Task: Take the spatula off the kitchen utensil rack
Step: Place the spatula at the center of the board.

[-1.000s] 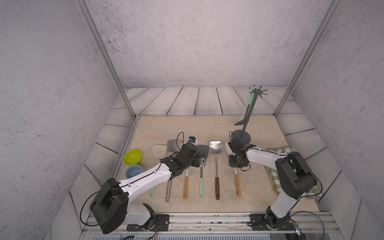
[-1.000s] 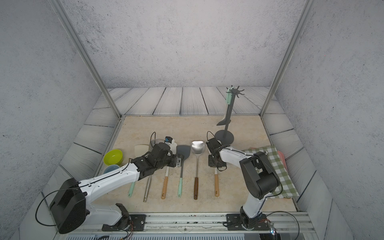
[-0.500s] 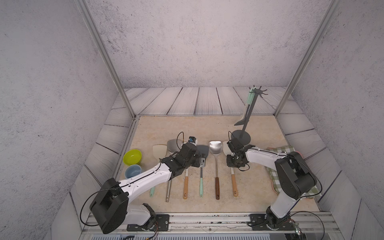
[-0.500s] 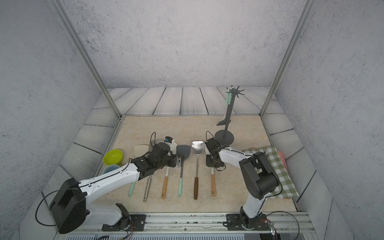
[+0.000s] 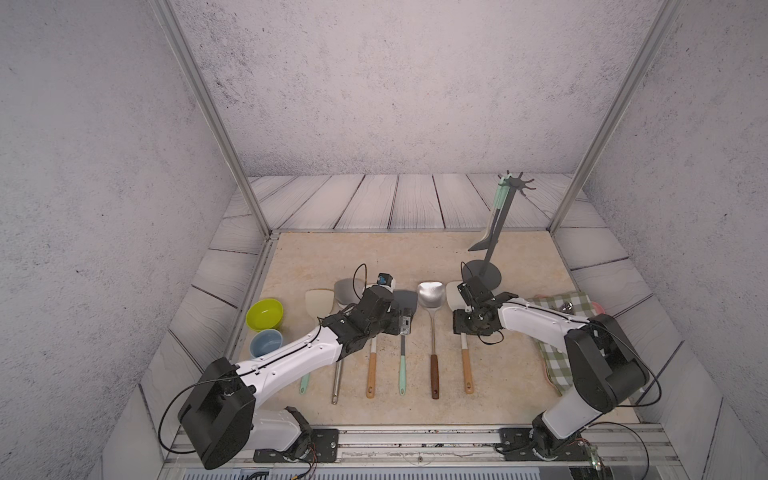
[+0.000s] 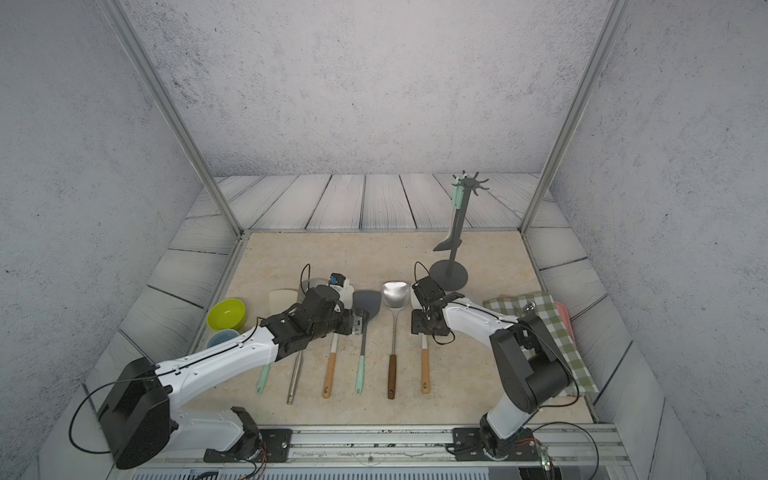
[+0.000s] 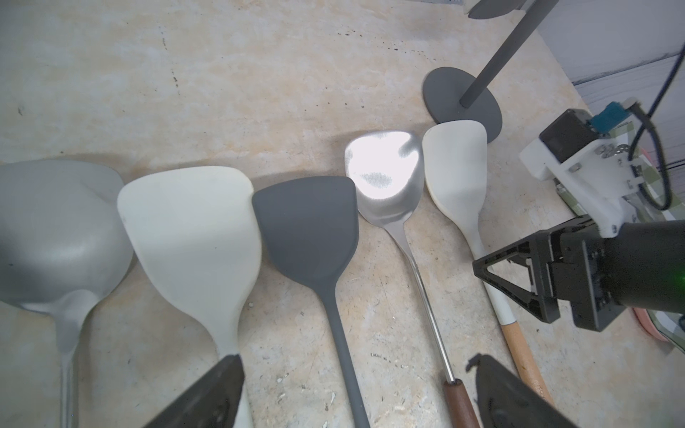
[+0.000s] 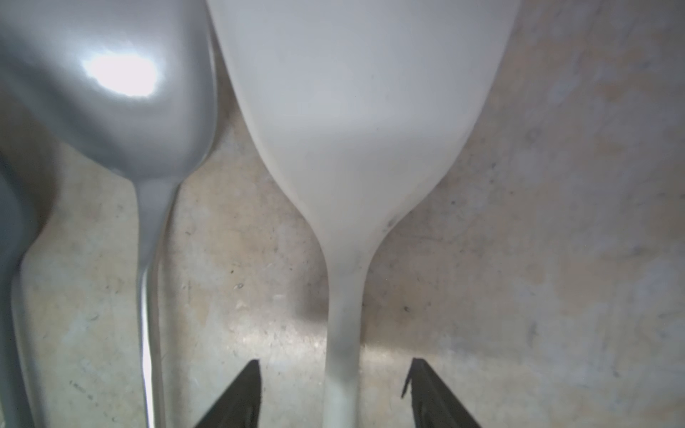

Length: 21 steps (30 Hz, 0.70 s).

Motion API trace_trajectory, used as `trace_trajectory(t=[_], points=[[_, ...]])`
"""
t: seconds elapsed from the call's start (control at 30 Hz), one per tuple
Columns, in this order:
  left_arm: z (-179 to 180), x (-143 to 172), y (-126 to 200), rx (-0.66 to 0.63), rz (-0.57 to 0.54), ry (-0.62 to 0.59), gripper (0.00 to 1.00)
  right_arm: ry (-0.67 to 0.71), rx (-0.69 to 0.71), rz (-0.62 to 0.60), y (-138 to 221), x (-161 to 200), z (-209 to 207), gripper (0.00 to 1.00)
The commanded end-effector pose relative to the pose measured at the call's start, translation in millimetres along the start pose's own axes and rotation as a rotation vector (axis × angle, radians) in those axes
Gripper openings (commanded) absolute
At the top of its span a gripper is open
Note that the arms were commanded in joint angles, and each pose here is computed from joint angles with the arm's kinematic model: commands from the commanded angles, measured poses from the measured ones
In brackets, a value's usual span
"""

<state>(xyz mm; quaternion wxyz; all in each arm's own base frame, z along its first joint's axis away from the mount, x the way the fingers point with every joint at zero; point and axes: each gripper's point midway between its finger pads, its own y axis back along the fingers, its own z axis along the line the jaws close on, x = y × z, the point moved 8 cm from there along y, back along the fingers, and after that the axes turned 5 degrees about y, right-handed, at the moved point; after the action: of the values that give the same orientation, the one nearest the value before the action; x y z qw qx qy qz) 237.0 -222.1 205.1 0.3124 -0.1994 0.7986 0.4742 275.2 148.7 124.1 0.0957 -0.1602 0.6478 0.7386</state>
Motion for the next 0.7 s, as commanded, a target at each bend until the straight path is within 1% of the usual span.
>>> trace_trajectory(t=[0.0, 0.13, 0.2, 0.27, 0.33, 0.37, 0.5, 0.6, 0.67], points=[[0, -2, 12, 0.036, -0.026, -0.003, 0.99, 0.033, 0.007, -0.067, 22, 3, -5, 0.75], [0, -1, 20, 0.084, -0.08, -0.011, 0.99, 0.051, -0.032, -0.151, 45, 9, -8, 0.87], [1, 0, 24, 0.101, -0.112, -0.014, 0.99, 0.052, -0.034, -0.202, 59, 11, -11, 0.95], [4, 1, 28, 0.107, -0.144, -0.017, 0.99, 0.048, -0.017, -0.26, 71, 13, -16, 1.0], [7, 3, 31, 0.105, -0.175, -0.02, 0.99, 0.022, 0.007, -0.336, 79, 18, -24, 0.99], [8, 4, 32, 0.105, -0.19, -0.023, 0.99, 0.008, 0.007, -0.393, 82, 19, -27, 0.99], [13, 7, 36, 0.108, -0.239, -0.032, 0.99, -0.034, -0.03, -0.554, 84, 35, -37, 0.99], [14, 9, 36, 0.114, -0.25, -0.029, 0.99, -0.022, -0.033, -0.62, 89, 40, -41, 0.99], [12, 7, 34, 0.122, -0.248, -0.001, 0.99, -0.026, -0.015, -0.628, 86, 42, -44, 0.99]])
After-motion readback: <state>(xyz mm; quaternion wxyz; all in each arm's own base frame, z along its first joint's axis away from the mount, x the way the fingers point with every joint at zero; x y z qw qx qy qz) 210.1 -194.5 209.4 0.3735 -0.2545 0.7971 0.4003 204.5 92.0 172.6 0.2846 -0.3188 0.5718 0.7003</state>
